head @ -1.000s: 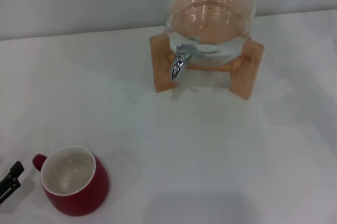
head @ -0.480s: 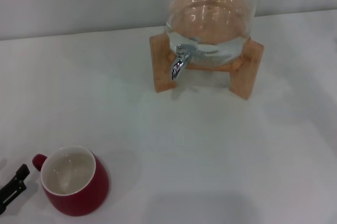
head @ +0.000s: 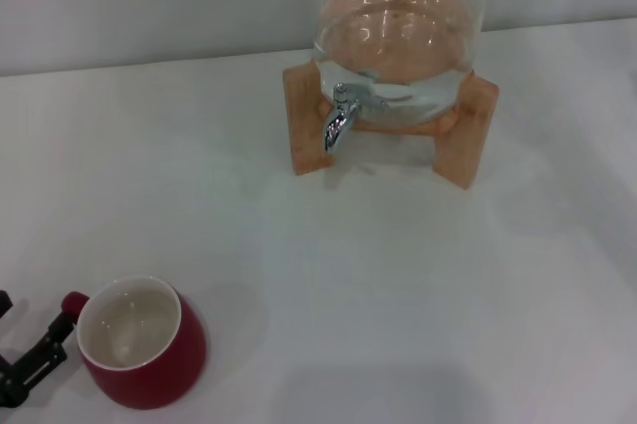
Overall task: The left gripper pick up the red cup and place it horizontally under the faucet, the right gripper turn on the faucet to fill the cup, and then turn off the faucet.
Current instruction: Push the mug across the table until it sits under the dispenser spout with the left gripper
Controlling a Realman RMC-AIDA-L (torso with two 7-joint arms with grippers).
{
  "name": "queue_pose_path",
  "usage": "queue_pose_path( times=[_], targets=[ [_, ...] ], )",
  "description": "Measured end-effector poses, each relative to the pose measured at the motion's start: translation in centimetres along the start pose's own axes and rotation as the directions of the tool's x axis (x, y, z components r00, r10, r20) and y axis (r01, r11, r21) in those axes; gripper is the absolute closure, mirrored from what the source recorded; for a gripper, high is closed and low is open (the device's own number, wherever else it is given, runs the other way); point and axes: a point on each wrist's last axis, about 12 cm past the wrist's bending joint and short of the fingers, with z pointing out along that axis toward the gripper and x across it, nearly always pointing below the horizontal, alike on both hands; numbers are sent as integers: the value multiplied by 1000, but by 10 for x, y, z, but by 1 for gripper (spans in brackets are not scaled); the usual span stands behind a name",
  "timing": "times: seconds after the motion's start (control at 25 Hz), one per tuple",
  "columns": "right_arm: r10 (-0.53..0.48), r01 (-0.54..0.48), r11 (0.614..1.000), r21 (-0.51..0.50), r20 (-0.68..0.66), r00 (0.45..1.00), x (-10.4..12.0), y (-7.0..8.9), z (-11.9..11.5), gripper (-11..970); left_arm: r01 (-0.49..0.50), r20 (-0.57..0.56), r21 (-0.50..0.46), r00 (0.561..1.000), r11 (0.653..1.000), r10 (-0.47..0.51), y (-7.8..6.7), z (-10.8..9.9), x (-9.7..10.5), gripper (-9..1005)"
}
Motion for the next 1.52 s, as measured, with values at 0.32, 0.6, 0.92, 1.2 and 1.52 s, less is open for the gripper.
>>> queue_pose_path(
  times=[0.32, 0.6, 0.92, 1.2, 1.52],
  targets=[
    [0, 0, 1000, -2, 0, 1000, 0, 0, 0, 328, -11, -11, 15, 1000, 1000, 12, -1, 5, -1, 134],
    [0, 0, 1000, -6, 1, 1000, 0, 1, 0, 328, -22, -16, 25, 1000, 999, 22, 0, 7, -2, 134],
    [1, -1, 1000, -5, 2, 1000, 0, 1, 0, 327, -37, -14, 36, 999, 999, 37, 2, 13, -6, 134],
    [4, -3, 1000, -5, 6, 1000, 0, 1, 0, 327, -64, -18, 44, 998, 997, 65, 4, 18, -9, 134],
    [7, -7, 1000, 0, 19, 1000, -1, 0, -1, 327, -74, -21, 42, 997, 996, 75, 6, 20, -11, 134]
  ],
)
